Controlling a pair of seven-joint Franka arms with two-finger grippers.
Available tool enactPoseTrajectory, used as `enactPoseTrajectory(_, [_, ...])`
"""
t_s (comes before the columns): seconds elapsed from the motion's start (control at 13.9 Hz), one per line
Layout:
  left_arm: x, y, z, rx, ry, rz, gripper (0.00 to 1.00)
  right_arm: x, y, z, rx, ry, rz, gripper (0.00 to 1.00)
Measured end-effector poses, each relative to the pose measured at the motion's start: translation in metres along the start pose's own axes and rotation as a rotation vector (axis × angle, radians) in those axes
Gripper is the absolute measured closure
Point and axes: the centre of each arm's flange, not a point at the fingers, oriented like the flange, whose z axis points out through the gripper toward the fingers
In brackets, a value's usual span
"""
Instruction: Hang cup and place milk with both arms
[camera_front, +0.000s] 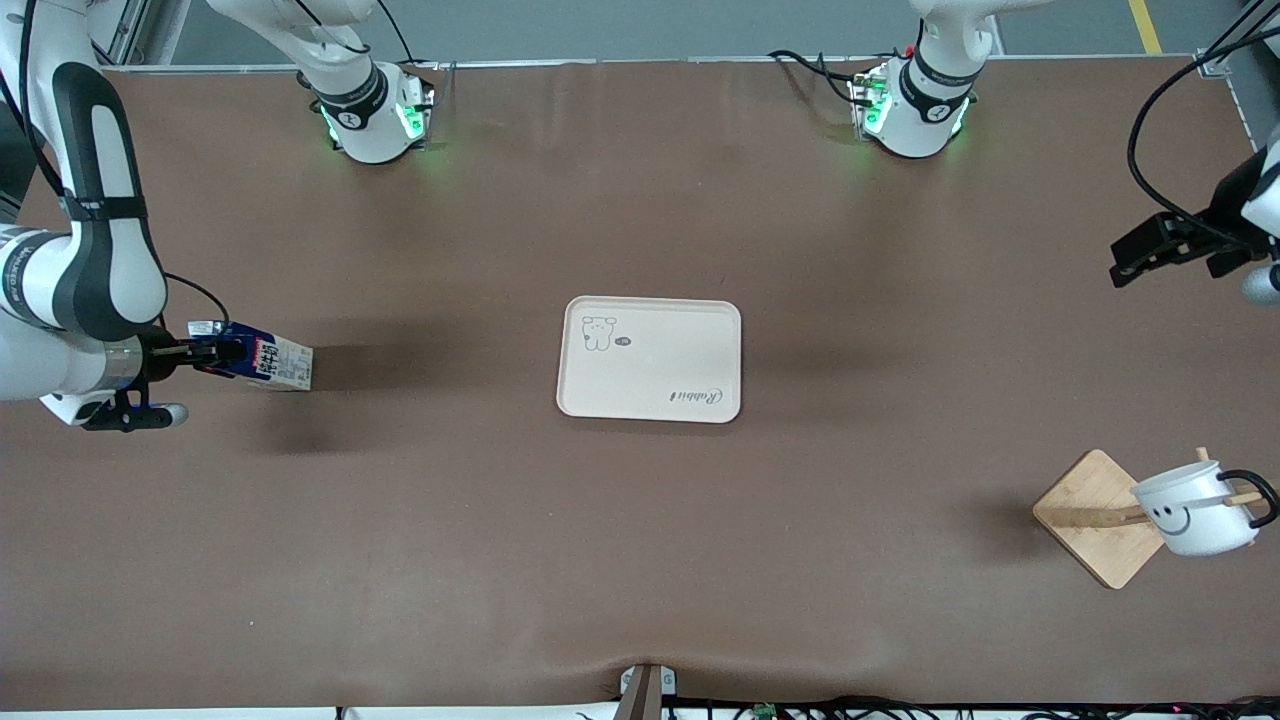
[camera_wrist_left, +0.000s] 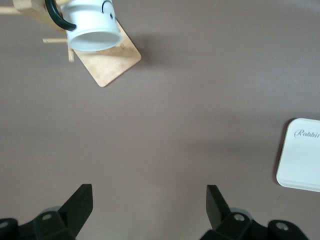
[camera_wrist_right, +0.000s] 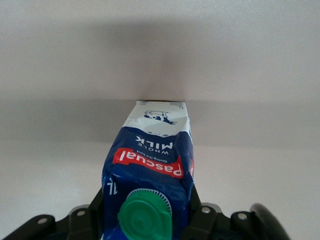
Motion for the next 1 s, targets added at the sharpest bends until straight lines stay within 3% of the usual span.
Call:
enactPoseTrajectory(0.36, [-0.029, 0.015, 0.000, -0.010, -0.014, 0.029, 0.00, 0.000, 0.001, 0.000, 0.001, 0.000, 0.001, 0.37])
enactPoseTrajectory(0.65, [-0.032, 0.015, 0.005, -0.009, -0.023, 0.030, 0.00, -0.001, 0.002, 0.001, 0.002, -0.002, 0.002, 0.36])
enactPoseTrajectory(0.72, [-0.032, 0.016, 0.006, -0.009, -0.024, 0.032, 0.00, -0.002, 0.002, 0.002, 0.003, -0.004, 0.002, 0.35])
enactPoseTrajectory(0.86, [-0.032, 0.020, 0.007, -0.007, -0.025, 0.039, 0.00, -0.003, 0.003, 0.009, 0.006, -0.017, 0.005, 0.20])
enactPoseTrajectory(1.0, [-0.033, 0.022, 0.009, -0.006, -0.030, 0.042, 0.00, -0.004, 0.004, 0.016, 0.009, -0.024, 0.007, 0.19])
